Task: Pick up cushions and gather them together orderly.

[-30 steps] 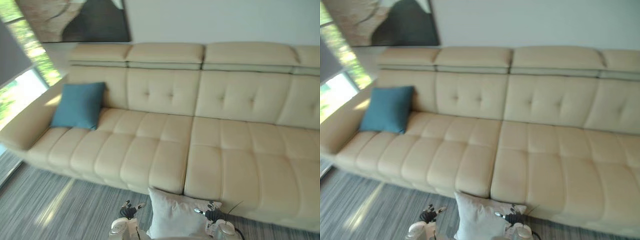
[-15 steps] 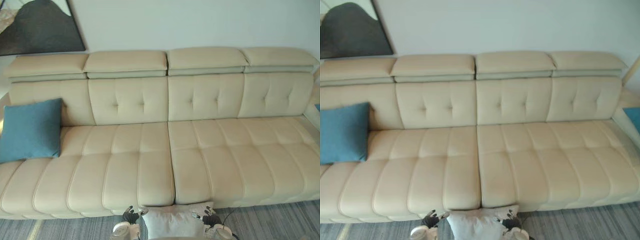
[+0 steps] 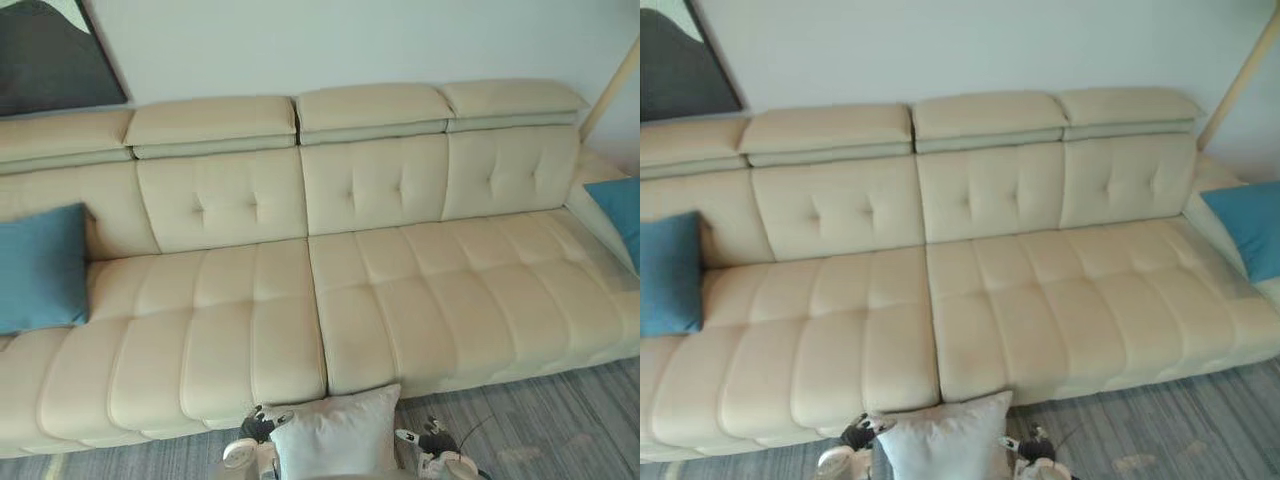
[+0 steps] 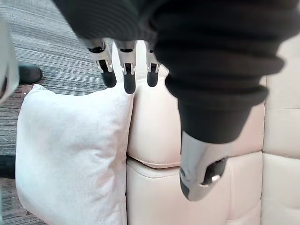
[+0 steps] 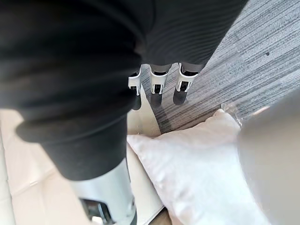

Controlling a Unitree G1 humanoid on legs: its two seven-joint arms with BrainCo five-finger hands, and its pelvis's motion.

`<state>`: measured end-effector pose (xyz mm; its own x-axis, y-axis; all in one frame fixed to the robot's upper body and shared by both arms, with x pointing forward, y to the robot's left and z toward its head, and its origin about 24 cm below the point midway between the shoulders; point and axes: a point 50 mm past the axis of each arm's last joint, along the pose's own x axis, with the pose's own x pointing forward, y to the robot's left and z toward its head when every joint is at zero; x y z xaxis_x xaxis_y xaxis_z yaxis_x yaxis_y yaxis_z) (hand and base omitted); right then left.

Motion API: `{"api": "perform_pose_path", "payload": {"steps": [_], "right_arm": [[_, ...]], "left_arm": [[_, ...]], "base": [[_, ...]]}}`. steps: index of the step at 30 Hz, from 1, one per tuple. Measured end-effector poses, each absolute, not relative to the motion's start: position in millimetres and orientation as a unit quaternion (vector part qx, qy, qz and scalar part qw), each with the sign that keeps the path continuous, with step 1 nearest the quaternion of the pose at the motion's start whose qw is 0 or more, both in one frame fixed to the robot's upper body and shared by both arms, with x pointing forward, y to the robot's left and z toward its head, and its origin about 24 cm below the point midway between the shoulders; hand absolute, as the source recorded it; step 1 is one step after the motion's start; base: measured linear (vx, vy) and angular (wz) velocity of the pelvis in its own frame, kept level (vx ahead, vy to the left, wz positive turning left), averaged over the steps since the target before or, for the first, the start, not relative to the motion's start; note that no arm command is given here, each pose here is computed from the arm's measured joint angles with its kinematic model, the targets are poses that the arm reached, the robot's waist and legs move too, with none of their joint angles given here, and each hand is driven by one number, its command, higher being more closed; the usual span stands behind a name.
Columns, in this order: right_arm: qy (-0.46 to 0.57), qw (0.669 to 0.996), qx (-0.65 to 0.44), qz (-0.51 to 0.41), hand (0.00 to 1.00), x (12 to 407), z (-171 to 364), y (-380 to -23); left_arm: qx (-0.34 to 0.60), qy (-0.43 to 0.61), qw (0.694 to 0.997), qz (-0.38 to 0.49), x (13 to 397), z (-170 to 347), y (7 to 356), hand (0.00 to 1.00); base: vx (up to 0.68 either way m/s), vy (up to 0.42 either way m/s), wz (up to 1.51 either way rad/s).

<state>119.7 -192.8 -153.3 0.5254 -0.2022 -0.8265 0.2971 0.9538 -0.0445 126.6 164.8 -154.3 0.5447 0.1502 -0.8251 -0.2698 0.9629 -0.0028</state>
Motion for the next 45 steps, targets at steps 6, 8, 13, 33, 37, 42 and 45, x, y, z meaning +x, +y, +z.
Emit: {"api": "perform_pose_path", "payload": {"steps": [6,8,13,33,37,42,45], "right_arm": [[0.481,0.865,0.04,-0.14,0.0,114,-156,-194],[0.489,0.859,0.04,-0.144,0.0,109,-158,-196],[0.5,0.847,0.049,-0.174,0.0,97,-160,-206],[0.321,0.885,0.161,-0.297,0.0,199,-112,-229],[0.249,0.89,0.202,-0.323,0.0,236,-84,-238],[0.181,0.907,0.21,-0.318,0.0,276,-46,-251],[0.128,0.926,0.194,-0.297,0.0,301,-15,-255]], "left_arm": [[-0.055,0.472,0.869,0.137,116,-157,176,0.0],[-0.046,0.471,0.871,0.134,117,-156,179,0.0],[-0.04,0.474,0.871,0.126,119,-157,177,0.0],[-0.095,0.317,0.913,0.237,223,-101,213,0.0],[-0.135,0.237,0.929,0.252,261,-68,219,0.0],[-0.148,0.172,0.943,0.244,299,-31,220,0.0],[-0.115,0.121,0.962,0.217,323,1,224,0.0]], "base": [[0.02,-0.104,0.09],[-0.08,-0.095,0.33],[-0.08,-0.016,0.16],[-0.16,0.099,-0.12],[-0.19,0.035,-0.18],[-0.12,0.007,-0.11],[-0.08,-0.038,-0.03]]}}
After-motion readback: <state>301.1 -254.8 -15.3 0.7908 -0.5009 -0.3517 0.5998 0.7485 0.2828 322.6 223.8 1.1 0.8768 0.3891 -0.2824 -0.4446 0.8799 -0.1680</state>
